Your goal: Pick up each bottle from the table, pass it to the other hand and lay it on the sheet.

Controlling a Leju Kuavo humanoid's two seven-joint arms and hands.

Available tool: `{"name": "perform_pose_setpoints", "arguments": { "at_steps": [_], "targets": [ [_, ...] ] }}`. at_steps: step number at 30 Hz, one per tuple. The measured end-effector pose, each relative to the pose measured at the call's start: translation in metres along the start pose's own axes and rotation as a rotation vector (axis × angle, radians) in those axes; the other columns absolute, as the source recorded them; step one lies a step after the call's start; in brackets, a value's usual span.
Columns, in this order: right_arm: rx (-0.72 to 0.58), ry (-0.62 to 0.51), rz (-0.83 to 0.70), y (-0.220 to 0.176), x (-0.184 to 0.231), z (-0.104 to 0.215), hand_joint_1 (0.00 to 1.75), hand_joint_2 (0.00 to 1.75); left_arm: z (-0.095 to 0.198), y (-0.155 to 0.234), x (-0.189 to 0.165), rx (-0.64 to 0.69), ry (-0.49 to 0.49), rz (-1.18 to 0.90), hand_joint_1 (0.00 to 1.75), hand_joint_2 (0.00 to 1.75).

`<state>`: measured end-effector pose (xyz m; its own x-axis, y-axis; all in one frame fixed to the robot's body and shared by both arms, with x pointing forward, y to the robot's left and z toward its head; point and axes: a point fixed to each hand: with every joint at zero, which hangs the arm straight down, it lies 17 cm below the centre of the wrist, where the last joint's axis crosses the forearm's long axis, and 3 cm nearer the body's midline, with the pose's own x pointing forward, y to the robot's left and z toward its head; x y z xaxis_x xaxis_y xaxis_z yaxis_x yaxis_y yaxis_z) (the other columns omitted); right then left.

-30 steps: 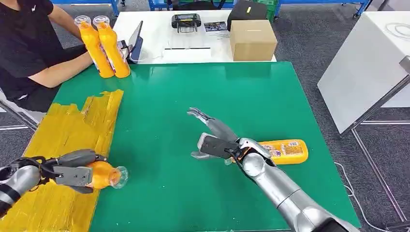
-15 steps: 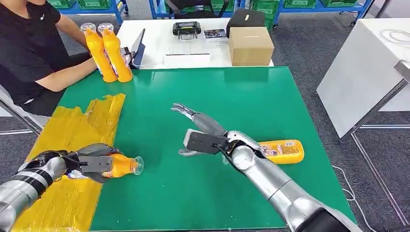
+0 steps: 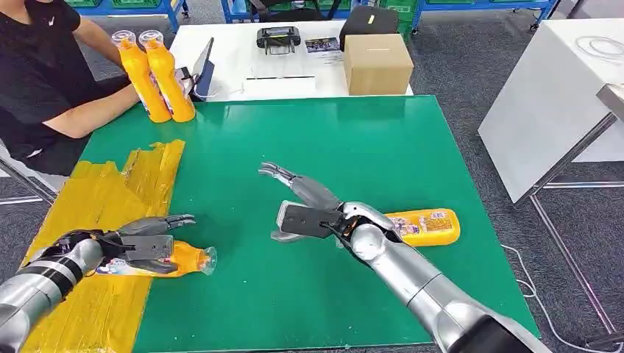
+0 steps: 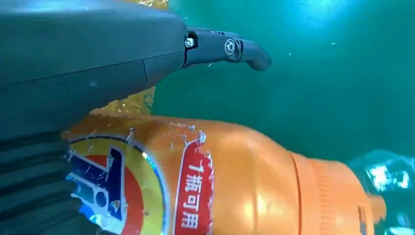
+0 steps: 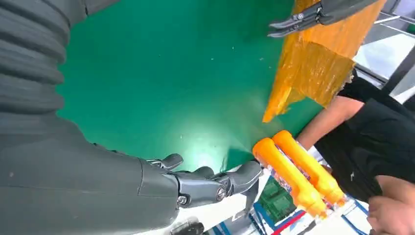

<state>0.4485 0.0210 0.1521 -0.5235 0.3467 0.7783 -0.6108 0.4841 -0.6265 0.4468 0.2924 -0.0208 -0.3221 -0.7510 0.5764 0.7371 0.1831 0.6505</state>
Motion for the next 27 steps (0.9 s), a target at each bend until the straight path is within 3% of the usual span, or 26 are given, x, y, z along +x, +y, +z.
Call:
{"name": "perform_pose_setpoints", "arguments": {
  "at_steps": [6, 12, 20, 27],
  "targets": [
    [-0.002, 0.012, 0.004, 0.003, -0.006, 0.003, 0.00, 1.75, -0.002, -0.011, -0.002, 0.044, -0.004, -0.015, 0.00, 0.00],
    [-0.026, 0.045, 0.029, 0.002, -0.031, 0.029, 0.00, 1.75, -0.003, -0.002, 0.016, 0.211, -0.078, -0.031, 0.00, 0.00],
    [-0.090, 0.098, 0.084, 0.006, -0.063, 0.105, 0.00, 1.75, 0.016, 0.032, 0.069, 0.550, -0.190, 0.019, 0.00, 0.00],
    [-0.090, 0.118, 0.112, 0.021, -0.065, 0.137, 0.00, 1.75, 0.056, 0.092, 0.104, 0.852, -0.312, 0.144, 0.00, 0.00]
  ]
}}
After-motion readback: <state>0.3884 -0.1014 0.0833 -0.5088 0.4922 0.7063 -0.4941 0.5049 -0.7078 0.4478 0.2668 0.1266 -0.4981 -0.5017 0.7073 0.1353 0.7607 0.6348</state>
